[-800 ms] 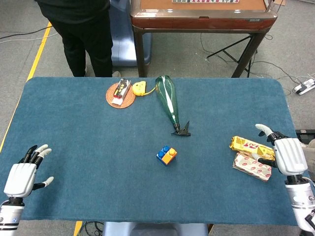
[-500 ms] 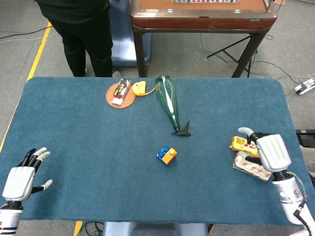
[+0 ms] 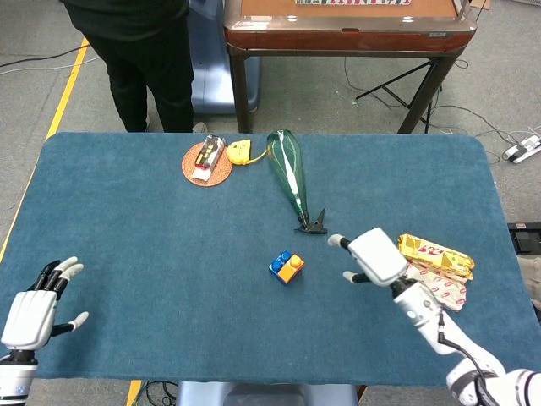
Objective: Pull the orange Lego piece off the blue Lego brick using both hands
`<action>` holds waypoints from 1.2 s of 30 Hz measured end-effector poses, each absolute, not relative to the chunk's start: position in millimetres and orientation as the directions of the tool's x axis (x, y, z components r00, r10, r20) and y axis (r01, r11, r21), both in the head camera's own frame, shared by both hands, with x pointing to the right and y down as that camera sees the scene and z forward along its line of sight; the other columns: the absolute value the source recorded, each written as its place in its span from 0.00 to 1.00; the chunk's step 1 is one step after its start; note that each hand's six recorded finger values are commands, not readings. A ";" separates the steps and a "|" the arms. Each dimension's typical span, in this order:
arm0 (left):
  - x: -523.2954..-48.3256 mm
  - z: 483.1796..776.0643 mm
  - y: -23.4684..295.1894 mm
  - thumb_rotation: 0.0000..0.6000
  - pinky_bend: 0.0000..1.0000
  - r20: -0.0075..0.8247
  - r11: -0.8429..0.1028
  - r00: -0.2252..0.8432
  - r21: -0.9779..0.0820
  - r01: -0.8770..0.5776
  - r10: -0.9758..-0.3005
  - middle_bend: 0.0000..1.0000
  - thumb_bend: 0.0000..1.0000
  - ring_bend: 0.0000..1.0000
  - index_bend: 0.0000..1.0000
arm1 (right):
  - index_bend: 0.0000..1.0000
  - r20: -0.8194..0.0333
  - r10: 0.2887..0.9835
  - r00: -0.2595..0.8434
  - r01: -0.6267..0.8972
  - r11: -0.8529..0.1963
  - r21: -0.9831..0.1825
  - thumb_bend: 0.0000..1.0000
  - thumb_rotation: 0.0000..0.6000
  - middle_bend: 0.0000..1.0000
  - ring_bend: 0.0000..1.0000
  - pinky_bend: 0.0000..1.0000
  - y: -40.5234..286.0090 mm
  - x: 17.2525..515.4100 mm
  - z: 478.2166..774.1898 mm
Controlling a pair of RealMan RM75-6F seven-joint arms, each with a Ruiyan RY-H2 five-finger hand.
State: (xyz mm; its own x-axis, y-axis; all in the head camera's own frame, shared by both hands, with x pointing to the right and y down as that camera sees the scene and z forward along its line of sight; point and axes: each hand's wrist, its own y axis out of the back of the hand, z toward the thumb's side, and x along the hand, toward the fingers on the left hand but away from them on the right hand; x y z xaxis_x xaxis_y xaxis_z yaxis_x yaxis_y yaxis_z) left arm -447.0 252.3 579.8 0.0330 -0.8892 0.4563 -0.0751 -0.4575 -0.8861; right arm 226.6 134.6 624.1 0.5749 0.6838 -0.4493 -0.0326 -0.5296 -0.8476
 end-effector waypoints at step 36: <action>-452.8 589.1 253.6 1.00 0.47 0.470 -0.470 0.027 -0.878 -0.088 -0.882 0.17 0.10 0.12 0.23 | 0.42 -0.599 0.525 0.605 -0.177 -0.644 -0.744 0.04 1.00 1.00 1.00 1.00 129.1 146.3 691.6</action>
